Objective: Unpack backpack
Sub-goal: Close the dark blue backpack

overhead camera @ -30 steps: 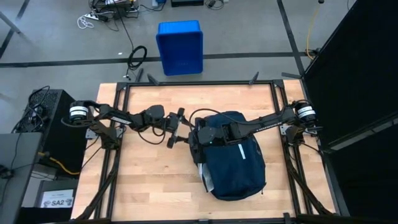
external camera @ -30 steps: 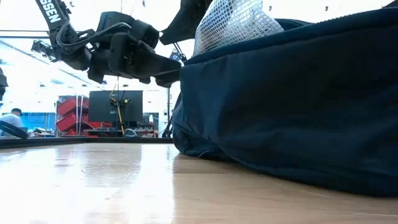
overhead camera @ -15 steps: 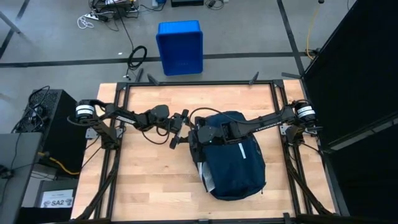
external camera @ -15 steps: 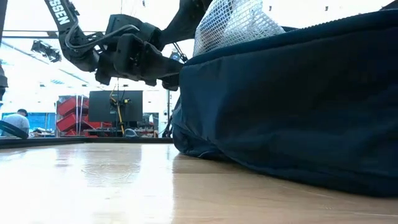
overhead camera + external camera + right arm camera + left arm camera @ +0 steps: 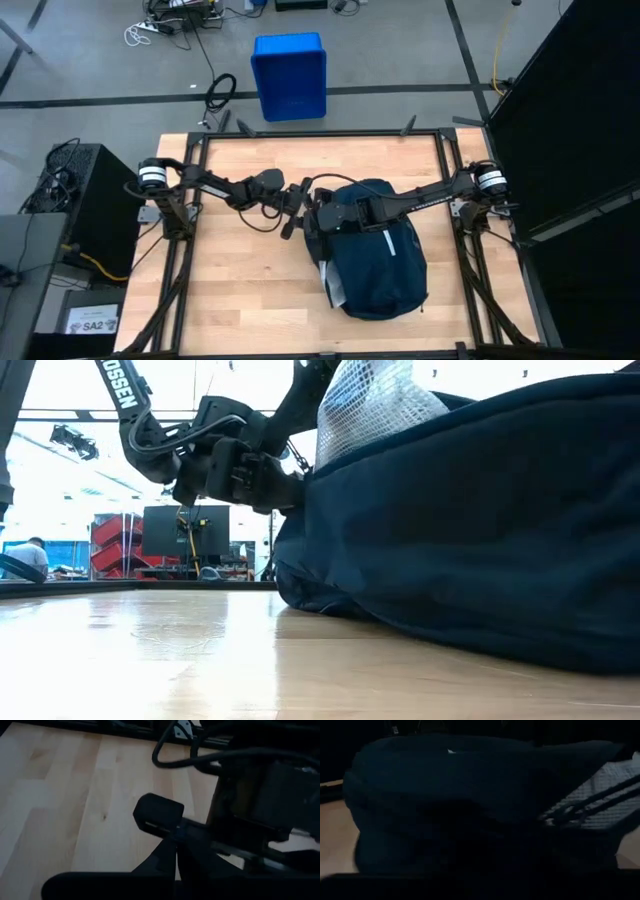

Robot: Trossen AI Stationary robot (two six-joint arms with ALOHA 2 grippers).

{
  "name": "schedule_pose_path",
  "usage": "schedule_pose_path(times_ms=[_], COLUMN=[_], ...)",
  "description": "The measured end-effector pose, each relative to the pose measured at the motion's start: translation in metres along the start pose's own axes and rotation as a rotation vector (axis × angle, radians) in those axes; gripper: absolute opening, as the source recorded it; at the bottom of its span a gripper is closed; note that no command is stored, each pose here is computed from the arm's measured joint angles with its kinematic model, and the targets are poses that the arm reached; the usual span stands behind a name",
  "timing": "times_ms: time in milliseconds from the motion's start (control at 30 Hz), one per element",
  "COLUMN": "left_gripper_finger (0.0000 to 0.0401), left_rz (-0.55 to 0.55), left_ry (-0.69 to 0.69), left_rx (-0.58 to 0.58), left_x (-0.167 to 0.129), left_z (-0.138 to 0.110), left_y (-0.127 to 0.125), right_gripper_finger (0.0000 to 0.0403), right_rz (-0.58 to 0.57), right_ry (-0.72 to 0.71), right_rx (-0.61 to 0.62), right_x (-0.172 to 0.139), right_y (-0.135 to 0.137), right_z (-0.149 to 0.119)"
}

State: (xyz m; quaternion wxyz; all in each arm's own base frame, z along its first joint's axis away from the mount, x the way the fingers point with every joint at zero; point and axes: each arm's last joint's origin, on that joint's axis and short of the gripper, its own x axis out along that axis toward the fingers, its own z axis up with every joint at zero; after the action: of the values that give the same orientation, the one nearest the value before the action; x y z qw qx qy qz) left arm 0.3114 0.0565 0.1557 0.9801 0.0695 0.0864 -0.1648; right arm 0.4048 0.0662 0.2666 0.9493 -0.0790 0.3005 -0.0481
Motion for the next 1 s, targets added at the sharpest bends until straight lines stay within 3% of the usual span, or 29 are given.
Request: schedule_pose_path(times_ms=[100, 200, 733, 1000], left_gripper_finger=[0.0026, 0.0007, 0.0000, 0.0000], left_rz=[0.001, 0.000, -0.007, -0.064], left_ry=[0.009, 0.012, -0.020, -0.056], left_rx=[0.014, 0.011, -0.022, -0.036], left_x=[-0.002, -0.004, -0.006, -0.007], left_z=[-0.001, -0.002, 0.001, 0.004], left_y=[0.002, 0.006, 0.009, 0.008], right_gripper_finger=[0.0000, 0.0000, 0.0000, 0.0000], right_rz=[0.001, 0.000, 0.082, 0.091], right_ry=[0.025, 0.047, 0.116, 0.147], right_rx=[0.010, 0.014, 0.127, 0.198], right_x=[0.000, -0.002, -0.023, -0.035], right_y=[0.002, 0.005, 0.062, 0.086], right_z=[-0.002, -0.005, -0.015, -0.022])
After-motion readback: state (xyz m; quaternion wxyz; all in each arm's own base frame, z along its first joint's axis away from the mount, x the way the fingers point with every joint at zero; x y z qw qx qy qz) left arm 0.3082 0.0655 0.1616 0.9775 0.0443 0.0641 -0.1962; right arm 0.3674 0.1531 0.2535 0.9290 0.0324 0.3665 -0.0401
